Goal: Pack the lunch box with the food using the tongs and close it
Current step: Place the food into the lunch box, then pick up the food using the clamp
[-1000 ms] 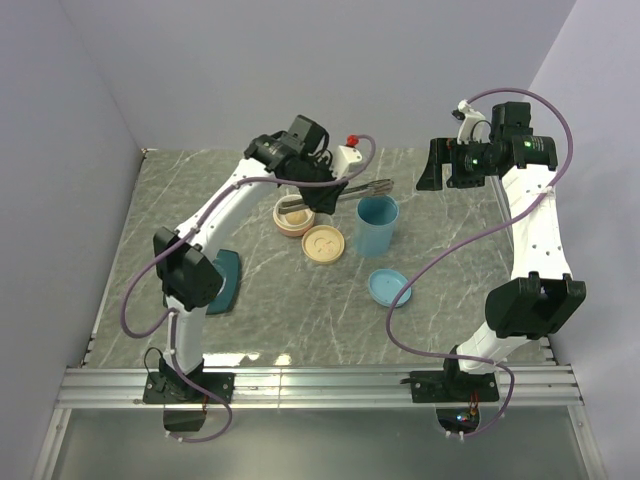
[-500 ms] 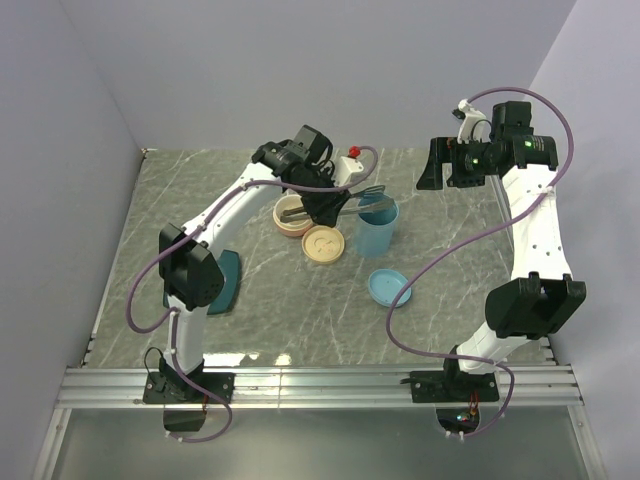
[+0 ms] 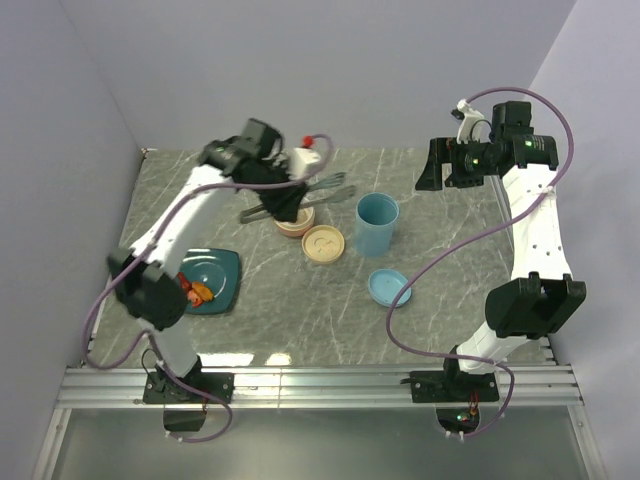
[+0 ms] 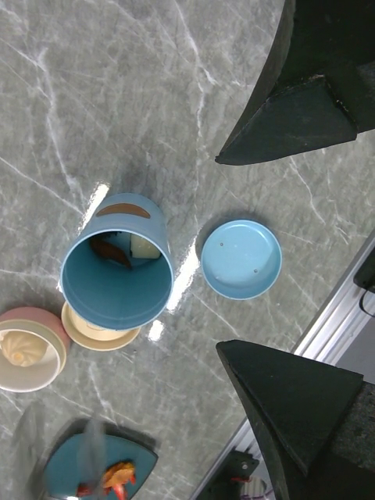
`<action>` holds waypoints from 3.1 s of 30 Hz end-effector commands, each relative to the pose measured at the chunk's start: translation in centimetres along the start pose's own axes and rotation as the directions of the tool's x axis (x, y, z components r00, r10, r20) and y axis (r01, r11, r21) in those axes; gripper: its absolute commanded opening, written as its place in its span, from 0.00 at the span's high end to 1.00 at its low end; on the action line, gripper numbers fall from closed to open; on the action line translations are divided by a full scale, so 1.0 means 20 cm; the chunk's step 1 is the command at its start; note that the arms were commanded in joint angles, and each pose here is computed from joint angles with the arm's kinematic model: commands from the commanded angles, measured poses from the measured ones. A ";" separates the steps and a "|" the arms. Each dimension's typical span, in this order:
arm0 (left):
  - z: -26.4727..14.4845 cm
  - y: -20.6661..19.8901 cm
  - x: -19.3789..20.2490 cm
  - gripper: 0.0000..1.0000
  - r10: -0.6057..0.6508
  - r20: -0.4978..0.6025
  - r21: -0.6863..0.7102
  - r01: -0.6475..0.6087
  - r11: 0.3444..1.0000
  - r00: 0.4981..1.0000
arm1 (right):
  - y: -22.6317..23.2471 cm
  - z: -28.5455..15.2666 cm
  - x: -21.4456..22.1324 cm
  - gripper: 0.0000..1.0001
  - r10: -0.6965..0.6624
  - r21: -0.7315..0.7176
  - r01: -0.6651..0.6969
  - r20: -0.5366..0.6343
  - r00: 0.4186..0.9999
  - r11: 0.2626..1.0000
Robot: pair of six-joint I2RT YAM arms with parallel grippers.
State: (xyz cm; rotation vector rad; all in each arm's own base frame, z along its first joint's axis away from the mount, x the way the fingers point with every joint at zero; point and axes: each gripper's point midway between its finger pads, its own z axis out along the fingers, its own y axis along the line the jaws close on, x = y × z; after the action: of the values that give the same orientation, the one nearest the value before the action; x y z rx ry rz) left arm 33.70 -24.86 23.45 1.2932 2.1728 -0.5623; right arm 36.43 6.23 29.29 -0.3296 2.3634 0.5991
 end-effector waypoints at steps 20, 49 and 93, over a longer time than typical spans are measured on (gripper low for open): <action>-0.85 0.06 1.38 0.49 -0.431 -0.141 -0.366 0.357 0.859 0.891 | 0.09 -0.01 0.00 0.00 -0.037 -0.067 0.037 0.002 0.999 0.997; -0.80 -0.17 1.82 0.54 -0.784 -0.175 -0.570 0.588 0.574 0.596 | 0.09 0.03 0.04 0.00 -0.044 -0.075 0.042 -0.020 0.999 0.996; -0.70 0.07 1.74 0.72 -0.762 -0.177 -0.529 0.592 0.608 0.623 | 0.07 0.03 0.03 0.00 -0.036 -0.064 0.035 -0.025 0.999 0.997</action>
State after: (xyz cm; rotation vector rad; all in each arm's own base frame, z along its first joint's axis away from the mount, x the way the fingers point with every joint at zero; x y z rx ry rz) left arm 16.50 7.31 10.01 0.2668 3.0097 -0.0667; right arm 35.53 7.59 28.17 -0.3923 2.3875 0.6662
